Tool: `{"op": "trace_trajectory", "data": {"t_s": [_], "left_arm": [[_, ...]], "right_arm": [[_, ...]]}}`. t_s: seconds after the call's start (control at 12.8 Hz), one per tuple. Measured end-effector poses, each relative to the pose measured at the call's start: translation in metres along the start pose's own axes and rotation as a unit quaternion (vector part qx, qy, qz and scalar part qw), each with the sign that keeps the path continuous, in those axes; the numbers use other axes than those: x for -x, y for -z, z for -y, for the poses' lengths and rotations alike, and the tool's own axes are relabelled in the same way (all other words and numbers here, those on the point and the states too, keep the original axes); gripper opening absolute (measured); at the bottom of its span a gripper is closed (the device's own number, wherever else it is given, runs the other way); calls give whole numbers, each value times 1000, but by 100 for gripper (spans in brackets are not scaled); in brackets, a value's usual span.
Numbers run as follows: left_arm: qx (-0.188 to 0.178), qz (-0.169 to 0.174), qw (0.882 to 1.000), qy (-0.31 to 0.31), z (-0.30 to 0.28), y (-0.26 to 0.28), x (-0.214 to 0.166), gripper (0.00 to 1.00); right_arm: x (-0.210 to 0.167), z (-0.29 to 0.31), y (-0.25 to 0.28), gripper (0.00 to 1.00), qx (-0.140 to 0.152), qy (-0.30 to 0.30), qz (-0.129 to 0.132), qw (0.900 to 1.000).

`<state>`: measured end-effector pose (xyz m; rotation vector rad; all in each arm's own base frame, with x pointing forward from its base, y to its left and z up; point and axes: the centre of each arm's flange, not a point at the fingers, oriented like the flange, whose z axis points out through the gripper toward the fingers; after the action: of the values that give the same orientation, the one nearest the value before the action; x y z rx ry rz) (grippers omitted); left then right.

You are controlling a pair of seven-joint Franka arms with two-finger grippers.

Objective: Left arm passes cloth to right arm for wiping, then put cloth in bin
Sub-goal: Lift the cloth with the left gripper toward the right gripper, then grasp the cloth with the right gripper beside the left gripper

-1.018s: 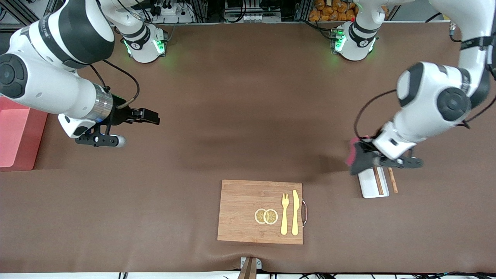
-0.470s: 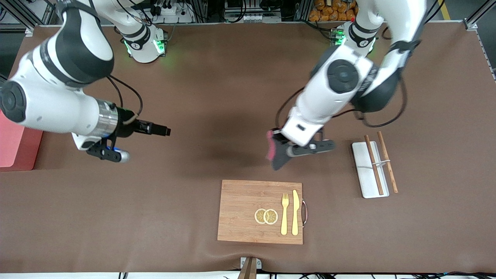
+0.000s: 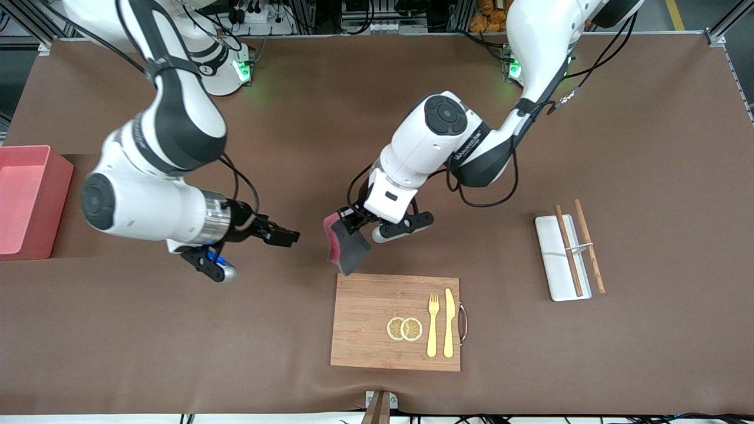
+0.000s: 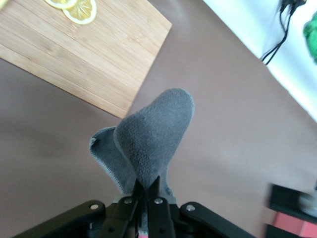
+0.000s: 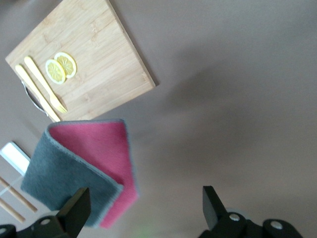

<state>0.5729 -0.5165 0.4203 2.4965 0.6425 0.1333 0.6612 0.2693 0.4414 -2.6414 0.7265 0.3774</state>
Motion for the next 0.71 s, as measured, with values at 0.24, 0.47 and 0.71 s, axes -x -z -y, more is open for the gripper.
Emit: {"op": "trace_trajectory", "data": {"t_s": [0.24,0.47,0.71], "left_arm": [[42,-3,998,54,-10,-9,19,5],[60,-3,994,87,-14,-12,25,5],[88,-3,987,134,-20,-11,31,5]], "right_arm": [[-8,0,-3,100,-42,-41,34,998],[-34,-20,5,100,-84,-56,69,992],[-52,-38,-11,100,-88,-18,80,993]]}}
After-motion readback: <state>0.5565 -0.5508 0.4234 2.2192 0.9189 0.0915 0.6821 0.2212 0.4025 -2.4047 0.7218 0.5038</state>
